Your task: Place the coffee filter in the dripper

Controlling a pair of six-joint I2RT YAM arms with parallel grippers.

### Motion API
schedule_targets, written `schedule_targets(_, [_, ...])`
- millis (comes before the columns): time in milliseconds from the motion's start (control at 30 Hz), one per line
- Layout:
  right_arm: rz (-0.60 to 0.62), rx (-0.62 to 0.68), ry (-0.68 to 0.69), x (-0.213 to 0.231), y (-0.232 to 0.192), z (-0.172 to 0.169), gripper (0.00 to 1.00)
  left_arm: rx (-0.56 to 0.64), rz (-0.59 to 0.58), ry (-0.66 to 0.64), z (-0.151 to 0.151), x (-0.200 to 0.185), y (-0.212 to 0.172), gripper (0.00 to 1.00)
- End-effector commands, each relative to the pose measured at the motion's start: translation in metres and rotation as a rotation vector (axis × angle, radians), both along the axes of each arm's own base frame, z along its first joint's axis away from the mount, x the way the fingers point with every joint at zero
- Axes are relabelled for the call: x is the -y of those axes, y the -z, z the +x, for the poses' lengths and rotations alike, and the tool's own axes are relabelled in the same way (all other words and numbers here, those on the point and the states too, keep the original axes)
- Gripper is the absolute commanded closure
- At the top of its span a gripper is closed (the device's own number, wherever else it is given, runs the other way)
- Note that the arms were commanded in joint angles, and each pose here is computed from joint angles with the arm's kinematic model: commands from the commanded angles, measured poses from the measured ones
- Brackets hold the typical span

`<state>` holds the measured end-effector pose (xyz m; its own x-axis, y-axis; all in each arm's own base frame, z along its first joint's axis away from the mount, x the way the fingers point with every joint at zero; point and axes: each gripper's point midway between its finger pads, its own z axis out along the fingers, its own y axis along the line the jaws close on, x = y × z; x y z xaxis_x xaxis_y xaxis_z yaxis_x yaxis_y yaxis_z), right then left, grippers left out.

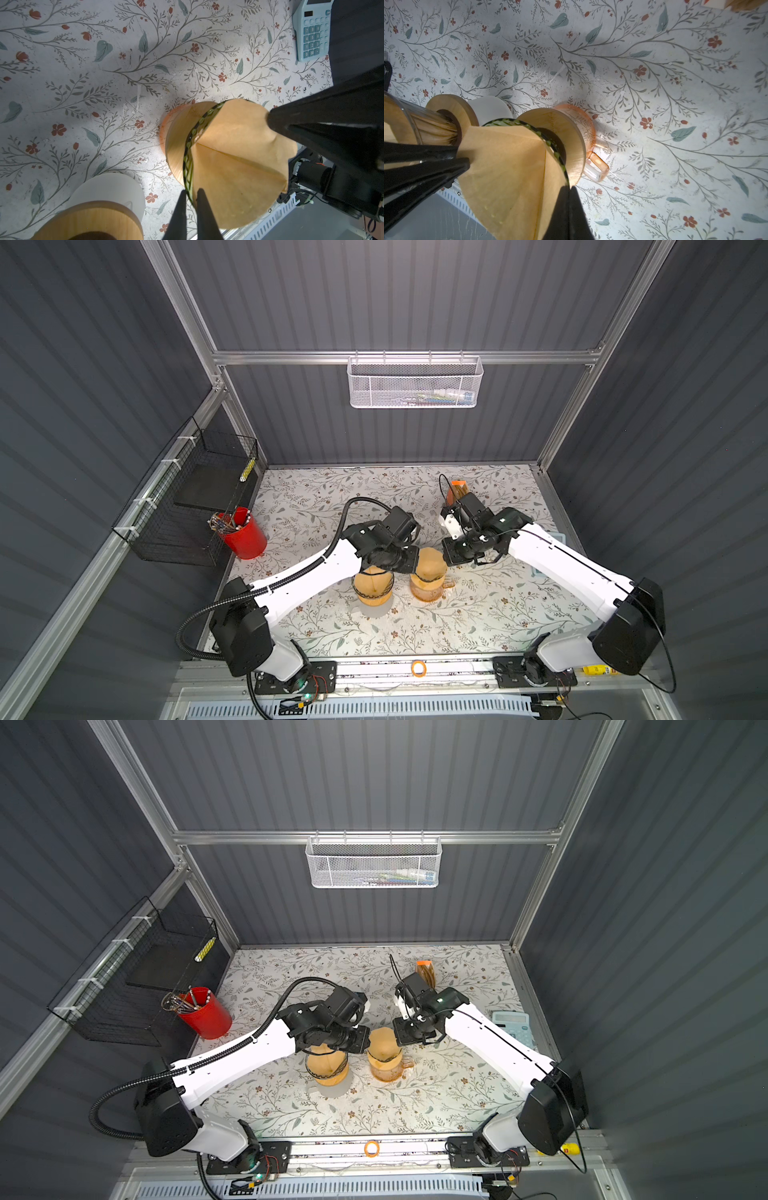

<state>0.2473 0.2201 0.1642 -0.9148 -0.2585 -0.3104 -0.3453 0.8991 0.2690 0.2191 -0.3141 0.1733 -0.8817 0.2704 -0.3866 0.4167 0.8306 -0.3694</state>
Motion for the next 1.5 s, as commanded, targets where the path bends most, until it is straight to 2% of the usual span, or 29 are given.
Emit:
schedule_targets(0, [-0.060, -0.048, 0.002, 0.009, 0.015, -0.007, 0.91, -0.026, 0.006, 0.002, -0.003, 0.001, 0.004, 0.87])
schedule_targets(167, [-0.048, -0.018, 0.004, 0.008, 0.001, -0.003, 0.82, -0.002, -0.004, -0.006, -0.001, 0.000, -0.007, 0.81])
schedule_targets(700, [-0.010, 0.046, 0.010, 0.007, -0.032, -0.001, 0.77, 0.066, -0.023, -0.019, 0.006, -0.004, -0.037, 0.78])
schedule_targets(1000, [0.015, 0.047, 0.005, 0.003, -0.040, -0.012, 0.88, 0.110, -0.046, 0.009, 0.017, 0.010, -0.044, 0.81])
schedule_targets(1033, [0.017, 0.042, 0.003, 0.002, -0.039, -0.014, 0.89, 0.129, -0.075, 0.018, 0.021, 0.018, -0.056, 0.81])
schedule_targets(1200, [0.024, 0.023, -0.002, -0.003, -0.033, -0.021, 0.91, 0.103, -0.068, 0.052, 0.025, 0.032, -0.044, 0.83])
schedule_targets(1467, [0.027, -0.010, -0.007, -0.009, -0.020, -0.028, 0.92, 0.089, -0.043, 0.059, 0.024, 0.031, -0.025, 0.84])
